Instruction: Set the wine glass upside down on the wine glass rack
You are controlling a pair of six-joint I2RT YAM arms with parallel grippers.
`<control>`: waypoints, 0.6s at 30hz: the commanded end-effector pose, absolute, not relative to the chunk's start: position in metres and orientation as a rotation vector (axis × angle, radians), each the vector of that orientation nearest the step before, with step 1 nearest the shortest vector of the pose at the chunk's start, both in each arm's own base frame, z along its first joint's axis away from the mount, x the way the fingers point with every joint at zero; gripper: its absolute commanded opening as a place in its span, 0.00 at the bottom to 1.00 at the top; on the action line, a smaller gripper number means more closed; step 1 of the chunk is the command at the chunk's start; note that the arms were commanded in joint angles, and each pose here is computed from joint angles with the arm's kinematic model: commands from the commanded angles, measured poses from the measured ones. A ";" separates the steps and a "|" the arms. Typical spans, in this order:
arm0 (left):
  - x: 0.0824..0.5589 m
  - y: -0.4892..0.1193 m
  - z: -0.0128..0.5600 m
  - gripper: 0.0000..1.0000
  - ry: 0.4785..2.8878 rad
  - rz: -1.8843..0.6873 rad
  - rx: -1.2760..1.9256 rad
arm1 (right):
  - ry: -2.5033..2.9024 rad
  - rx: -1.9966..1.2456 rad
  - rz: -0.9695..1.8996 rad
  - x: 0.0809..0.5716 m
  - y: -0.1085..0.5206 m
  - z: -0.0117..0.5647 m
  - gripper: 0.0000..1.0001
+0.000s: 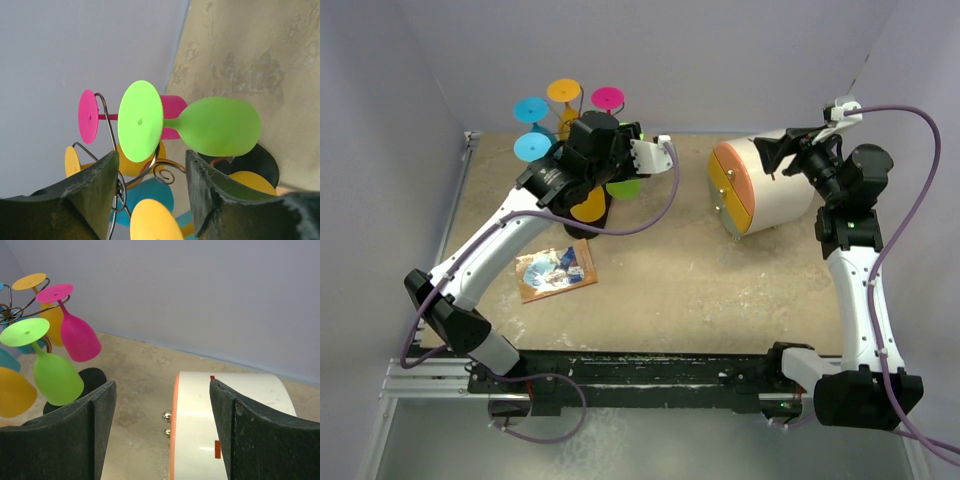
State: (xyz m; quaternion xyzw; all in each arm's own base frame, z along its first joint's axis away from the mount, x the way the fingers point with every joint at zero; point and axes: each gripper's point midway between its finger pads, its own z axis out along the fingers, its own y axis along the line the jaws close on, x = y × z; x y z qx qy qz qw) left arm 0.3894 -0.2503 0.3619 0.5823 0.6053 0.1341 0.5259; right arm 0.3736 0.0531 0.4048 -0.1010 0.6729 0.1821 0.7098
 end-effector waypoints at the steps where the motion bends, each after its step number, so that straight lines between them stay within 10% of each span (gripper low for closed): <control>1: 0.361 -0.246 0.414 0.61 1.386 0.185 1.264 | 1.446 -0.248 0.403 0.374 0.054 0.417 0.78; 18: 0.326 -0.163 0.441 0.99 1.518 -0.014 0.815 | 1.651 -0.422 0.135 0.405 0.024 0.402 0.79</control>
